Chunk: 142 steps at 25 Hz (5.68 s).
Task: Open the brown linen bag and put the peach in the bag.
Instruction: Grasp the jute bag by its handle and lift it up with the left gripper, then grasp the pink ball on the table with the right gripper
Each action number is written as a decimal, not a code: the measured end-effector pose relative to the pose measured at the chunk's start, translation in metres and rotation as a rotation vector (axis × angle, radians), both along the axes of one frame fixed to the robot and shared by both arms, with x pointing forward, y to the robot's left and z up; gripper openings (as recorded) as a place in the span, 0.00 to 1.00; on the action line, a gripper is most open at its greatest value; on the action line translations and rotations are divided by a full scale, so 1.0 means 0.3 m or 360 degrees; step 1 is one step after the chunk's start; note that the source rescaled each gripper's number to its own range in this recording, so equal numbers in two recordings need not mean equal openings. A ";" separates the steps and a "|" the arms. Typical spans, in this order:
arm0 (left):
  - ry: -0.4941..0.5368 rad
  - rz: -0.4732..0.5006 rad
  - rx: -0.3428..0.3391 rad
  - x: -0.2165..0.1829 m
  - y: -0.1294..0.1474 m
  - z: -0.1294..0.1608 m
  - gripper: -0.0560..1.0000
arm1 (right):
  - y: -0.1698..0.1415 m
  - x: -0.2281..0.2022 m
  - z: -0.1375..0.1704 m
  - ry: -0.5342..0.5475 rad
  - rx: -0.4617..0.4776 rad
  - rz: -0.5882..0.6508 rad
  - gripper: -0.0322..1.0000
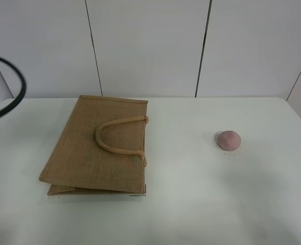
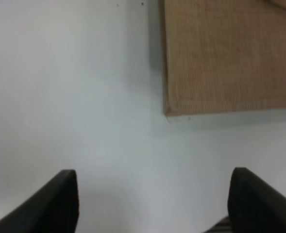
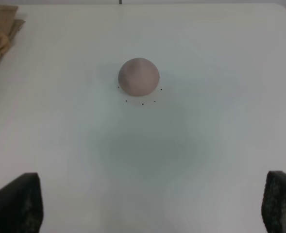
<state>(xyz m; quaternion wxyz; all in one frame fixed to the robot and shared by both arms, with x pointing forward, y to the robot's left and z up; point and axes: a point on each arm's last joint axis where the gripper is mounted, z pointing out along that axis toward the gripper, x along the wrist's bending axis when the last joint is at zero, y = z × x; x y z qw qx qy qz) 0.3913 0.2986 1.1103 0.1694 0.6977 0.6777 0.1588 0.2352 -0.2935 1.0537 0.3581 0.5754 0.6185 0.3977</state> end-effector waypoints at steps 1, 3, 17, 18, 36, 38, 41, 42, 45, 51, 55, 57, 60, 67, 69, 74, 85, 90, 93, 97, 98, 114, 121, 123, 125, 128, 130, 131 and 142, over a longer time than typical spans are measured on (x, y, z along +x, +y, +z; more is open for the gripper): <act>0.0054 0.0000 0.0002 0.065 0.000 0.000 0.99 | 0.000 0.000 0.000 0.0000 0.0000 0.0000 1.00; 0.0129 -0.0001 0.0005 0.186 -0.001 0.000 0.99 | 0.000 0.000 0.000 0.0000 0.0000 0.0000 1.00; 0.0482 -0.0048 -0.0098 0.740 -0.155 -0.240 0.99 | 0.000 0.000 0.000 0.0000 0.0000 0.0000 1.00; 0.0505 -0.0058 -0.0101 0.752 -0.192 -0.261 0.99 | 0.000 0.000 0.000 0.0000 0.0000 0.0000 1.00; 0.0601 -0.0142 -0.0047 0.923 -0.464 -0.556 0.99 | 0.000 0.000 0.000 0.0000 0.0000 0.0000 1.00; 0.0612 -0.0143 -0.0030 0.930 -0.464 -0.586 0.99 | 0.000 0.000 0.000 0.0000 0.0000 0.0000 1.00; 0.0615 -0.0141 -0.0029 0.937 -0.466 -0.615 0.99 | 0.000 0.000 0.000 0.0000 0.0000 0.0000 1.00; 0.0620 -0.0141 -0.0027 0.938 -0.467 -0.626 0.99 | 0.000 0.000 0.000 0.0000 0.0000 0.0000 1.00; 0.0641 -0.0139 -0.0022 0.942 -0.468 -0.655 0.99 | 0.000 0.000 0.000 0.0000 0.0000 0.0000 1.00; 0.0668 -0.0133 -0.0015 0.951 -0.470 -0.715 0.99 | 0.000 0.000 0.000 0.0000 0.0000 0.0000 1.00; 0.0679 -0.0131 -0.0012 0.953 -0.471 -0.739 0.98 | 0.000 0.000 0.000 0.0000 0.0000 0.0000 1.00; 0.0678 -0.0134 -0.0003 0.953 -0.470 -0.741 0.88 | 0.000 0.000 0.000 0.0000 0.0000 0.0000 1.00; 0.0682 -0.0136 0.0008 0.953 -0.468 -0.741 0.50 | 0.000 0.000 0.000 0.0000 0.0000 0.0000 1.00; 0.0685 -0.0132 0.0015 0.954 -0.465 -0.735 0.05 | 0.000 0.000 0.000 0.0000 0.0000 0.0000 1.00; 0.0678 -0.0132 0.0013 0.954 -0.465 -0.723 0.05 | 0.000 0.000 0.000 0.0000 0.0000 0.0000 1.00; 0.0639 -0.0164 0.0009 0.953 -0.465 -0.601 0.05 | 0.000 0.000 0.000 0.0000 0.0000 0.0000 1.00; 0.0270 -0.0301 -0.0069 0.927 -0.464 -0.132 0.05 | 0.000 0.000 0.000 0.0000 0.0000 0.0000 1.00; 0.0086 -0.0341 -0.0093 0.853 -0.440 0.040 0.05 | 0.000 0.000 0.000 0.0000 0.0000 0.0000 1.00; -0.0014 -0.0362 -0.0104 0.805 -0.425 0.130 0.05 | 0.000 0.000 0.000 0.0000 0.0000 0.0000 1.00; -0.0134 -0.0382 -0.0119 0.741 -0.404 0.232 0.05 | 0.000 0.000 0.000 0.0000 0.0000 0.0000 1.00; -0.0162 -0.0384 -0.0123 0.725 -0.399 0.255 0.05 | 0.000 0.000 0.000 0.0000 0.0000 0.0000 1.00; -0.0268 -0.0394 -0.0155 0.657 -0.380 0.343 0.05 | 0.001 0.022 0.000 0.0069 0.0000 0.0001 1.00; -0.0268 -0.0394 -0.0156 0.657 -0.380 0.343 0.05 | 0.015 0.262 0.035 0.0649 0.0036 0.0018 1.00; -0.0268 -0.0394 -0.0156 0.657 -0.380 0.343 0.05 | 0.018 0.363 0.038 0.0820 0.0032 0.0014 1.00; -0.0268 -0.0394 -0.0157 0.657 -0.380 0.343 0.05 | 0.021 0.478 0.024 0.1011 0.0024 0.0015 1.00; -0.0265 -0.0399 -0.0172 0.656 -0.383 0.343 0.05 | 0.025 0.647 -0.019 0.1238 0.0013 0.0019 1.00; -0.0264 -0.0400 -0.0176 0.656 -0.384 0.343 0.05 | 0.027 0.755 -0.050 0.1323 0.0007 0.0019 1.00; -0.0264 -0.0401 -0.0177 0.656 -0.384 0.343 0.05 | 0.029 0.812 -0.063 0.1349 0.0007 0.0017 1.00; -0.0264 -0.0403 -0.0178 0.656 -0.384 0.343 0.05 | 0.066 1.285 -0.227 0.1477 -0.0027 0.0056 1.00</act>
